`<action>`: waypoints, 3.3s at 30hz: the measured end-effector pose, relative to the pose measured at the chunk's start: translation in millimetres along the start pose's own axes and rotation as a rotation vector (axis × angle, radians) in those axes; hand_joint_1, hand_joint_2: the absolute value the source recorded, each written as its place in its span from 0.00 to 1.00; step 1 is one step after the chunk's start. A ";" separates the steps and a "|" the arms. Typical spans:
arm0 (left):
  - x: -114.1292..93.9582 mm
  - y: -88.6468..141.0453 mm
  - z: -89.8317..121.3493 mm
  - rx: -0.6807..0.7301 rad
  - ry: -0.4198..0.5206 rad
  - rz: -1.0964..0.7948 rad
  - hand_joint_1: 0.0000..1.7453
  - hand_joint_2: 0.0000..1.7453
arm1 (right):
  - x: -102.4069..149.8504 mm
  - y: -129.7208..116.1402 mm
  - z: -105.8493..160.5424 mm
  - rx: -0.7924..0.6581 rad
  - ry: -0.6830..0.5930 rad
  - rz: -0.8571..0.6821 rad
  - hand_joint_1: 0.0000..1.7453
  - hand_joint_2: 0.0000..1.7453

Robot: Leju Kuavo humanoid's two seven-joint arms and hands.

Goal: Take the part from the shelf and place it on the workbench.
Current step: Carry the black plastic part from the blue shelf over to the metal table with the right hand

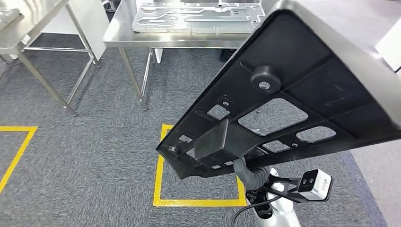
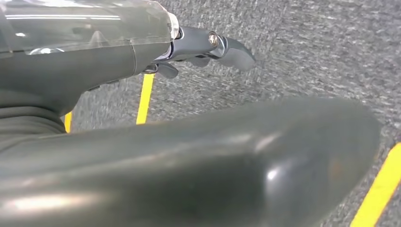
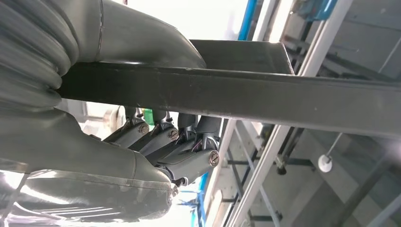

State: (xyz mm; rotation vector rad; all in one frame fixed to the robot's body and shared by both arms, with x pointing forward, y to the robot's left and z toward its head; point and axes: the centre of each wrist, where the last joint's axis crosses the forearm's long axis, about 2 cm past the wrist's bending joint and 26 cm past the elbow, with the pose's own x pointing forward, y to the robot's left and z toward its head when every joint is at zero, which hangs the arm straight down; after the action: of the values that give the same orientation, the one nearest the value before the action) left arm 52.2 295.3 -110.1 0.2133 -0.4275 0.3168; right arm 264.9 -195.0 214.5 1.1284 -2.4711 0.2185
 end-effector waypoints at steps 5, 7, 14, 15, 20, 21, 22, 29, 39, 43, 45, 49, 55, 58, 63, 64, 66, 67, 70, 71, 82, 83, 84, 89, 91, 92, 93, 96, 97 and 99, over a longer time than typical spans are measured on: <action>0.8 -3.4 0.3 -0.014 0.001 0.013 0.00 0.00 | 0.2 0.4 0.9 0.004 0.004 -0.002 0.87 1.00; -0.3 -2.8 0.6 -0.016 0.004 0.022 0.00 0.00 | 0.0 0.1 0.9 0.005 0.004 -0.006 0.87 1.00; 0.2 -4.2 0.6 -0.046 0.006 0.050 0.00 0.00 | -0.4 -0.9 3.0 0.004 0.018 0.008 0.87 1.00; 0.6 -4.4 0.5 -0.048 0.005 0.050 0.00 0.00 | -0.3 -1.0 3.0 0.003 0.019 0.010 0.87 1.00; 1.8 -4.5 0.0 -0.051 0.002 0.053 0.00 0.00 | -0.1 -0.8 2.9 0.001 0.020 0.015 0.87 1.00; 1.5 -4.3 0.1 -0.051 0.002 0.054 0.00 0.00 | -0.2 -0.5 2.8 0.003 0.020 0.015 0.87 1.00; 0.8 -4.2 0.3 -0.051 0.004 0.054 0.00 0.00 | -0.3 -0.2 2.7 0.003 0.020 0.014 0.87 1.00; -3.5 -1.4 1.3 -0.045 0.010 0.054 0.00 0.00 | -0.8 1.0 3.5 0.002 0.024 0.015 0.87 1.00; -3.4 -1.6 1.3 -0.042 0.005 0.053 0.00 0.00 | 0.1 2.1 4.2 -0.003 0.023 0.017 0.87 1.00; -5.2 -1.9 2.0 -0.043 0.008 0.054 0.00 0.00 | 0.1 2.5 5.6 -0.010 0.027 0.020 0.87 1.00; -4.2 -2.8 1.8 -0.045 0.006 0.056 0.00 0.00 | 0.1 2.5 5.8 -0.011 0.027 0.021 0.87 1.00; -2.4 -2.8 1.2 -0.045 0.001 0.058 0.00 0.00 | 0.4 3.0 6.1 -0.011 0.028 0.022 0.87 1.00; -2.6 -3.4 1.4 -0.051 0.001 0.059 0.00 0.00 | 0.3 3.9 6.0 -0.011 0.027 0.020 0.87 1.00; -5.2 -2.3 2.0 -0.049 0.005 0.058 0.00 0.00 | 0.3 4.2 6.2 -0.012 0.027 0.020 0.87 1.00; -4.8 1.1 1.3 -0.041 0.004 0.056 0.00 0.00 | -0.4 5.3 6.6 -0.012 0.031 0.018 0.87 1.00; -3.8 0.3 1.1 -0.042 0.002 0.057 0.00 0.00 | -0.3 5.4 6.1 -0.011 0.029 0.018 0.87 1.00; -2.0 -0.8 0.6 -0.044 -0.002 0.058 0.00 0.00 | -0.1 5.2 5.2 -0.011 0.027 0.021 0.87 1.00; -1.7 -1.0 0.6 -0.044 -0.002 0.058 0.00 0.00 | -0.2 5.2 5.4 -0.013 0.028 0.023 0.87 1.00; -2.3 -0.8 0.8 -0.043 -0.001 0.058 0.00 0.00 | -1.4 4.9 8.0 -0.028 0.039 0.032 0.87 1.00; -3.0 -0.9 1.0 -0.043 0.001 0.058 0.00 0.00 | -1.8 4.7 9.0 -0.032 0.045 0.038 0.87 1.00; -1.4 -3.8 1.0 -0.049 -0.002 0.058 0.00 0.00 | -4.4 4.8 12.2 -0.054 0.089 0.089 0.87 1.00; -1.0 -4.2 0.9 -0.050 -0.003 0.058 0.00 0.00 | -4.5 4.8 12.4 -0.059 0.090 0.090 0.87 1.00; -1.1 -4.4 1.0 -0.050 -0.002 0.058 0.00 0.00 | -4.6 4.8 12.8 -0.066 0.094 0.091 0.87 1.00; -4.1 -3.4 1.9 -0.048 0.004 0.056 0.00 0.00 | -6.0 4.7 14.2 -0.085 0.102 0.091 0.87 1.00; -3.5 -2.6 1.5 -0.047 0.003 0.055 0.00 0.00 | -6.3 5.0 13.4 -0.085 0.099 0.088 0.87 1.00; -3.5 -2.1 1.4 -0.047 0.003 0.054 0.00 0.00 | -6.5 5.3 13.3 -0.084 0.099 0.086 0.87 1.00; -3.6 -1.7 1.4 -0.046 0.003 0.053 0.00 0.00 | -6.5 5.4 13.1 -0.084 0.098 0.086 0.87 1.00; -4.4 -1.9 1.7 -0.047 0.005 0.052 0.00 0.00 | -5.4 5.8 11.3 -0.081 0.089 0.086 0.87 1.00; -3.7 -2.2 1.5 -0.048 0.003 0.053 0.00 0.00 | -4.9 5.7 10.4 -0.080 0.084 0.087 0.87 1.00; -2.6 -2.6 1.2 -0.050 0.000 0.053 0.00 0.00 | -4.4 5.9 10.1 -0.079 0.080 0.087 0.87 1.00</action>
State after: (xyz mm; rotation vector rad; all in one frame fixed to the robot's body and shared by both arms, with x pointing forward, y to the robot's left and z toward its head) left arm 50.4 291.9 -110.5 0.1533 -0.4408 0.3582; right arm 260.0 -191.2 203.6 0.9626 -2.4374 0.1856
